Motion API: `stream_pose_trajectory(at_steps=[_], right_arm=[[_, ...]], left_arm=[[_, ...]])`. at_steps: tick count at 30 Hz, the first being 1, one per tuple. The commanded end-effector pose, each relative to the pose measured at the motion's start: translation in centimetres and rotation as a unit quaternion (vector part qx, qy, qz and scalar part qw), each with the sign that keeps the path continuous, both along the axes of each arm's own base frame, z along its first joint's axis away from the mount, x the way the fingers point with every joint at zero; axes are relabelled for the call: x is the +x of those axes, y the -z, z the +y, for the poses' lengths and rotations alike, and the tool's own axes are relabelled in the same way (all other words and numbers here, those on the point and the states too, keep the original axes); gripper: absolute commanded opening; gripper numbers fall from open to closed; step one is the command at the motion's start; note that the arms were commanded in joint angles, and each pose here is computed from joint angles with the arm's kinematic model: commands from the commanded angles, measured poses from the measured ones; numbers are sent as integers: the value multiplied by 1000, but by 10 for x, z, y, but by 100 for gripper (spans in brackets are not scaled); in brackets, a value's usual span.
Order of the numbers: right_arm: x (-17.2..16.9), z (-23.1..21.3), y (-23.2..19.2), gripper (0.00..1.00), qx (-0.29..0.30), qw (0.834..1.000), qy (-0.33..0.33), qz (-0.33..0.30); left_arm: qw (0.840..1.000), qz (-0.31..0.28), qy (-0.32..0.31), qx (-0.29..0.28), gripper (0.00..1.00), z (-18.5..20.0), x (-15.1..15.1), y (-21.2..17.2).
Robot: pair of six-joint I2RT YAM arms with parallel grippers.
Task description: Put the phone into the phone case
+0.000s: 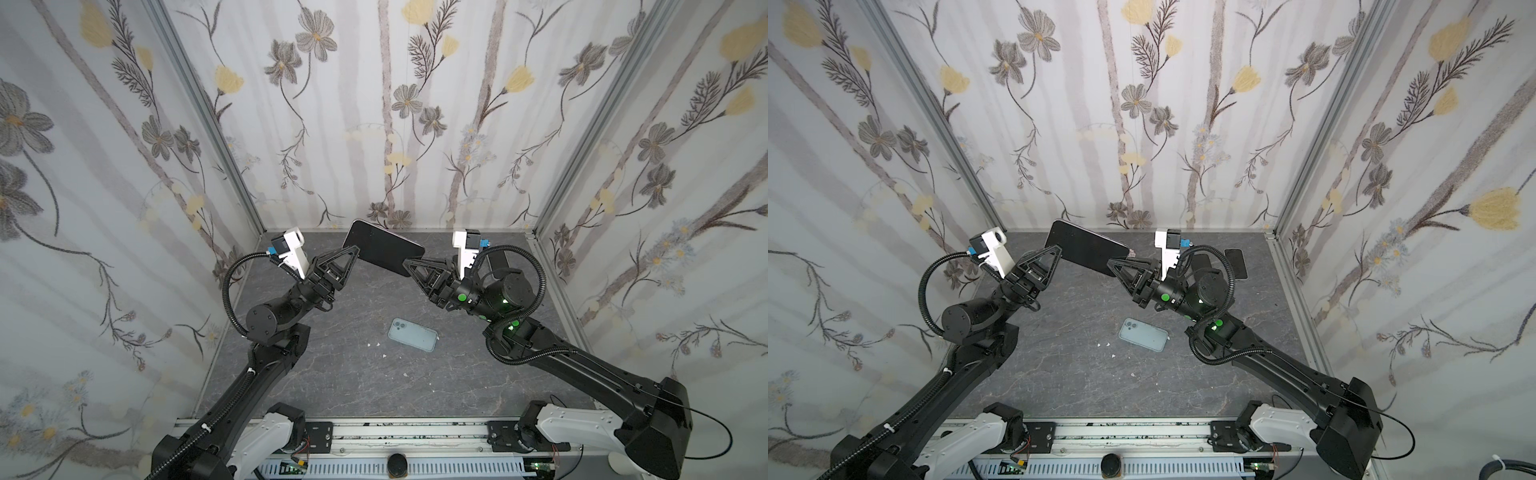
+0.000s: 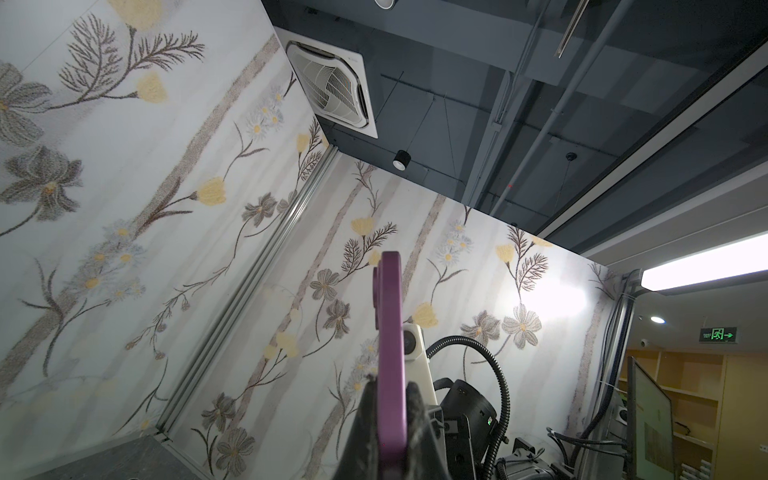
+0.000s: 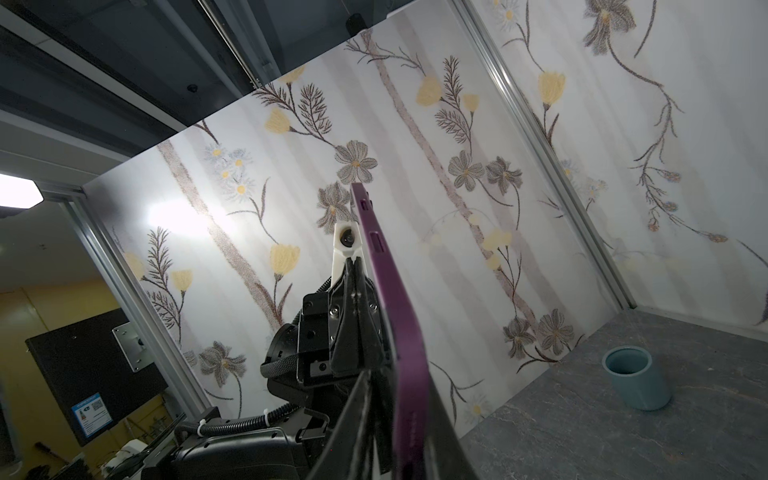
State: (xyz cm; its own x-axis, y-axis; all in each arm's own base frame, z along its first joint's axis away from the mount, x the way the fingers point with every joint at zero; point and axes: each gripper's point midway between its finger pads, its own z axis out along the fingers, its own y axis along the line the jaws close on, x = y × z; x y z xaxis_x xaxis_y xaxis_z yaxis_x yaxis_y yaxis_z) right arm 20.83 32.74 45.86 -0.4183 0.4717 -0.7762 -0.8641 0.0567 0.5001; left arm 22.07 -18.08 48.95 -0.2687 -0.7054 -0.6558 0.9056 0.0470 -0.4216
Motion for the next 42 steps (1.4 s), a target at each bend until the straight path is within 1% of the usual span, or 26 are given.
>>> stream_pose_trajectory(at_steps=[1,2,3,4,7,8,9,10,11,12,13,14,16,21,26,30,32,33,37,38,42], right_arm=[[-8,-6,-16,16,26,999,-4,-23],[-7,-7,-16,11,25,999,-1,-20],[-3,-7,-13,4,23,1000,9,-13],[3,-9,-10,0,20,1000,23,-2],[10,-14,-3,0,17,999,48,16],[11,-16,-3,0,18,998,54,18],[14,-18,0,0,17,998,60,24],[15,-19,0,0,16,997,65,28],[17,-21,2,0,13,997,72,33],[20,-22,4,0,9,996,80,40],[23,-24,7,0,3,995,90,48],[26,-25,10,0,-3,993,100,56],[33,-31,17,0,-13,989,126,73],[44,-47,32,0,-24,978,176,106],[47,-54,37,0,-27,973,193,125],[52,-61,50,0,-40,963,214,156],[58,-70,65,0,-50,950,241,192],[62,-75,75,0,-58,941,258,213],[67,-90,112,0,-98,908,298,278],[66,-92,120,0,-105,902,302,292],[61,-95,146,0,-137,887,300,324]], left_arm=[[999,-28,6,-14,0,4,-11,-11],[1000,-28,5,-12,0,4,-11,-11],[1000,-21,1,-8,0,3,-8,-9],[1000,-12,-4,-5,0,3,-3,-7],[999,14,-31,5,0,3,10,-1],[999,20,-42,10,3,4,14,2],[998,28,-58,13,16,6,18,5],[996,39,-76,17,22,8,24,10],[994,50,-93,20,25,11,29,14],[991,63,-118,23,38,15,37,20],[986,80,-143,27,56,20,44,26],[982,94,-163,30,62,24,51,32],[970,121,-207,34,69,35,63,42],[956,145,-251,49,70,47,73,54],[948,154,-271,65,70,50,77,62],[938,171,-287,99,70,49,86,77],[931,182,-293,121,70,48,92,89],[928,188,-294,132,70,47,95,95],[918,218,-280,179,71,36,107,125],[914,227,-274,194,71,32,110,134],[899,270,-235,250,73,15,122,172]])
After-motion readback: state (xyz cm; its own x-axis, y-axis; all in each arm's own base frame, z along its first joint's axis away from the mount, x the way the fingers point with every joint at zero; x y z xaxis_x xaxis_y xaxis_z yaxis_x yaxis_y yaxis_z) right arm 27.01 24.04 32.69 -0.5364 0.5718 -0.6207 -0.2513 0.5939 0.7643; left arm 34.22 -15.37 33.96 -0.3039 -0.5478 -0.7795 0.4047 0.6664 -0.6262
